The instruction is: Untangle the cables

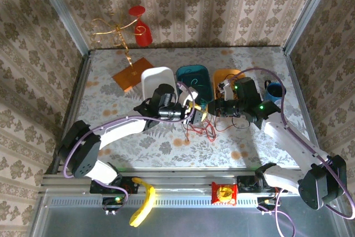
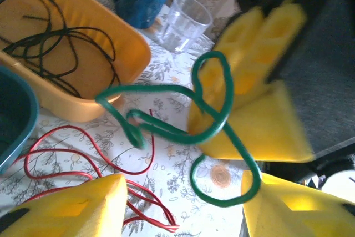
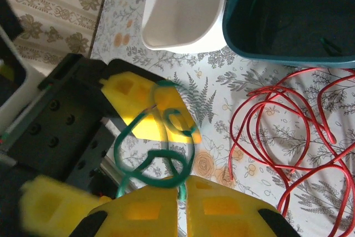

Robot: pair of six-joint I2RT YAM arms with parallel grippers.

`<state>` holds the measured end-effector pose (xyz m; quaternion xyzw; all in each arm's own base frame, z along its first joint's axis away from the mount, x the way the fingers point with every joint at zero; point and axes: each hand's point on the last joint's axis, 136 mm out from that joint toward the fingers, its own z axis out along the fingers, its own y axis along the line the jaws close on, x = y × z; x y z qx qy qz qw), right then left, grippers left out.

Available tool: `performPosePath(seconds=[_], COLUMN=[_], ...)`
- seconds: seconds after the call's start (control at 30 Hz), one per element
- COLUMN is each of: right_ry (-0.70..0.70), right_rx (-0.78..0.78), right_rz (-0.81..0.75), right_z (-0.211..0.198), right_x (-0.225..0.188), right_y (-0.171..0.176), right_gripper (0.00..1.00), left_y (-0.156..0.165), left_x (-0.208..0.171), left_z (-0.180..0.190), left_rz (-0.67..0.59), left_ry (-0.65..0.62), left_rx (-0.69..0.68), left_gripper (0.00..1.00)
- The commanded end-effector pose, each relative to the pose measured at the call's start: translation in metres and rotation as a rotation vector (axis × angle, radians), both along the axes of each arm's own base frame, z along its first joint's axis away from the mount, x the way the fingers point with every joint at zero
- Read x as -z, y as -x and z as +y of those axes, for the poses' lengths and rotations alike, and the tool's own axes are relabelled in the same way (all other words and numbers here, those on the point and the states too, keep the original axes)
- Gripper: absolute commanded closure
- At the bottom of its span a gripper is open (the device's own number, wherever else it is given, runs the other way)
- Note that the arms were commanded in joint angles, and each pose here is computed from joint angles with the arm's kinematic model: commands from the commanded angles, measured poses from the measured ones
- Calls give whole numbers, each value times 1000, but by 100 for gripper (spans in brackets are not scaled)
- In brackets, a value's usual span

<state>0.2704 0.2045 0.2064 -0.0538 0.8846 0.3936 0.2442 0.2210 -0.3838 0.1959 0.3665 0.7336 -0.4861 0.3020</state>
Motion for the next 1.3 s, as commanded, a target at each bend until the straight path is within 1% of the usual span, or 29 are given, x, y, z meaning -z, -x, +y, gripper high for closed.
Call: performPosePath(seconds=[0.0,0.03,0.13,0.2,0.27,0.4,0.57,0.67,0.7,0.8,0.87,1.07,1.27], right_ry=[-48,-49,-47,-39,-23,12,10,-25,-45,-74,-78,-145,-164], right_rx=[-19,-19,-13,2,28,138,257,227,202,166,165,140,121], right_rz=[-18,-15,-3,8,18,52,132,128,111,45,12,-9,-6], right_z=[8,8,7,4,0,-20,-41,-36,-32,-28,-28,-18,0], right_x=[-16,-15,-11,-7,-1,15,39,37,31,12,3,-12,-7], right_y=[-2,-1,0,0,-1,-9,-14,-12,-11,-10,-11,-18,-33], right_gripper=[88,88,88,88,89,89,90,87,83,65,58,55,56], left_y=[-17,-20,-24,-26,-26,-27,-25,-23,-21,-17,-16,-11,-8], left_x=[-17,-19,-28,-32,-35,-39,-41,-39,-38,-32,-31,-27,-32], left_z=[-5,-5,-4,-2,0,10,19,20,19,17,15,8,6], left_rz=[-62,-72,-85,-83,-81,-67,-76,-82,-86,-86,-84,-78,-89], left_ry=[38,45,78,95,113,145,136,105,94,61,57,48,62], left_rx=[-72,-91,-116,-127,-137,-163,-178,-170,-164,-149,-141,-117,-100], left_gripper=[59,68,87,96,100,100,100,100,100,100,100,100,100])
